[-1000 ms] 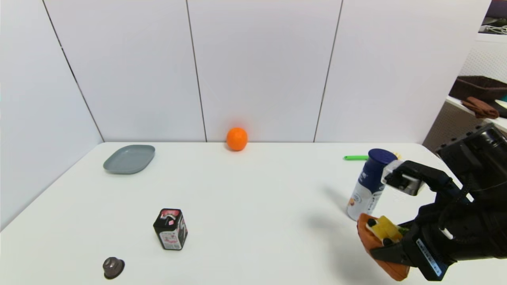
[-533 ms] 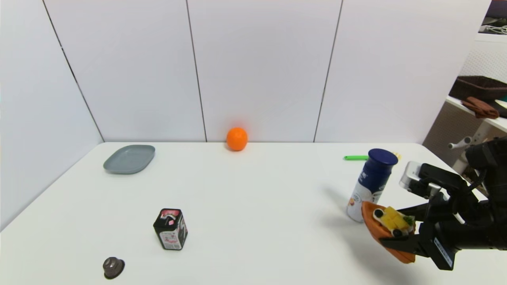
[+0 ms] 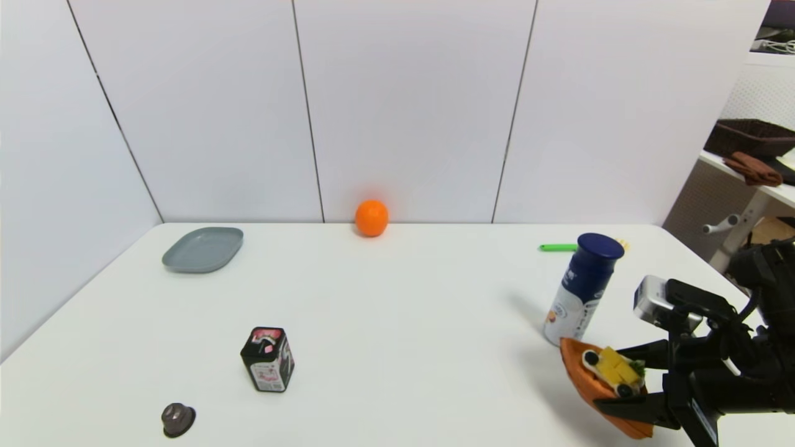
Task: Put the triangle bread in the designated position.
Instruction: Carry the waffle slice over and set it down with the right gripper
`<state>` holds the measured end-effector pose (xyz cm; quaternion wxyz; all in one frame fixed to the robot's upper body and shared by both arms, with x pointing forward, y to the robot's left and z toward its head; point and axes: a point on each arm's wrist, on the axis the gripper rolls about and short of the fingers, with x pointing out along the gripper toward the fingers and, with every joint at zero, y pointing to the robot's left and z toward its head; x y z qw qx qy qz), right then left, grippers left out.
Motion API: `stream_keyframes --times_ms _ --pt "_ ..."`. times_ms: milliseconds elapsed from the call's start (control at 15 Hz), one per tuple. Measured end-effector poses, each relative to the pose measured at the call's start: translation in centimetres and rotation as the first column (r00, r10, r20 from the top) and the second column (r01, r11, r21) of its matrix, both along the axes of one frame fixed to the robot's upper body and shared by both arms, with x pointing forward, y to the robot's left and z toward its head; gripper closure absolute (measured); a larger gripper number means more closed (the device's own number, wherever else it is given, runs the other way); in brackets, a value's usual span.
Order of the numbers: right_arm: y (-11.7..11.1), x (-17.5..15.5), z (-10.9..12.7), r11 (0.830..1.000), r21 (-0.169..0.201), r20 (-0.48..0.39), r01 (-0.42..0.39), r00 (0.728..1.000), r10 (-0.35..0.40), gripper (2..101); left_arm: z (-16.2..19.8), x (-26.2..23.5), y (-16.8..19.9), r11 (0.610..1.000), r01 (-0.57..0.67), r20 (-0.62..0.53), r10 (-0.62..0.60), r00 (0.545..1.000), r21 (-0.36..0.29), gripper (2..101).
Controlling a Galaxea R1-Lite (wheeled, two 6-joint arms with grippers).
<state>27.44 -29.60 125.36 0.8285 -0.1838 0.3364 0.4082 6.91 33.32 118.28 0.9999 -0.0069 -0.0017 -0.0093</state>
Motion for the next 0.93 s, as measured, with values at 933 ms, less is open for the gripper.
stream_keyframes --times_ms 933 --pt "-0.4 1.2 -2.4 1.000 -0.006 -0.032 0.028 0.999 -0.028 36.1 0.0 0.0 0.0 1.000 0.000 0.000 0.000 1.000 0.000 5.3"
